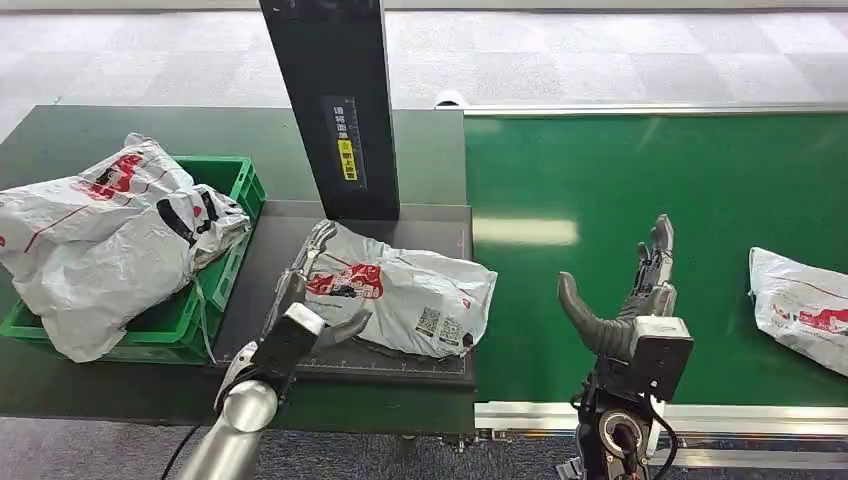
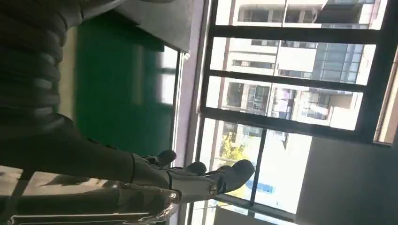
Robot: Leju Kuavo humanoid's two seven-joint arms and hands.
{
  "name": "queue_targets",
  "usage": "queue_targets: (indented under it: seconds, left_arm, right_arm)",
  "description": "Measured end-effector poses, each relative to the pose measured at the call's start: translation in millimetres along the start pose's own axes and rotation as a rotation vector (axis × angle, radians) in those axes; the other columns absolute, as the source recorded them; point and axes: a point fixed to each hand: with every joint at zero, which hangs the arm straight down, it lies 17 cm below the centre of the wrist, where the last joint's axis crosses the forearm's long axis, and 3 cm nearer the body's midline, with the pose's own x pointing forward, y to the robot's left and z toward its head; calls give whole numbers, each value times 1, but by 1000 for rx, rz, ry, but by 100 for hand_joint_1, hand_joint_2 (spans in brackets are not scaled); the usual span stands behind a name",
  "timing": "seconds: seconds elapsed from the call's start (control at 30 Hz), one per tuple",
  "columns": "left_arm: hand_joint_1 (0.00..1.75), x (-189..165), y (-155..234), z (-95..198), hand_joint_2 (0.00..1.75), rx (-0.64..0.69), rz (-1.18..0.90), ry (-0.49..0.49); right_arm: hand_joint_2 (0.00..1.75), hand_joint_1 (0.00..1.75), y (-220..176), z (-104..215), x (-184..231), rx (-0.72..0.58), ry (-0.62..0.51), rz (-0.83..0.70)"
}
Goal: Moved the parcel from conveyor to table for the left to box.
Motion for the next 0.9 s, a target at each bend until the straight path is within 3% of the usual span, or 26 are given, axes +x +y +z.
queue_targets:
  seconds: [0.17, 0.2, 0.23, 0.27, 0.6, 0.63, 0.67, 0.7, 0.9]
  left_arm:
    - [0, -4, -5, -5, 175, -24, -64, 16]
    - [0, -15, -16, -11, 175, -78, -157, 67]
    - [0, -54, -50, -8, 175, -250, -314, 222]
    - [0, -64, -59, -5, 175, -287, -355, 259]
    - [0, -91, -83, 0, 175, -409, -438, 340]
    - [17, -93, -84, -1, 175, -418, -448, 351]
    - [157, -96, -86, 0, 175, -427, -452, 363]
    - [175, -98, -87, 0, 175, -435, -452, 369]
    - [175, -90, -99, -3, 175, -458, -418, 292]
  right_arm:
    - [175, 0, 4, -2, 0, 14, 2, 3]
    - [175, 0, 10, -5, 0, 34, 8, 10]
    - [175, 0, 20, -9, -1, 74, 11, 24]
    - [175, 0, 20, -10, -2, 76, 13, 29]
    - [175, 0, 21, -10, -12, 76, 36, 39]
    - [175, 0, 20, -10, -13, 74, 39, 40]
    - [175, 0, 19, -9, -15, 73, 44, 41]
    - [175, 0, 19, -8, -17, 72, 48, 42]
    - [175, 0, 12, -6, -31, 49, 73, 105]
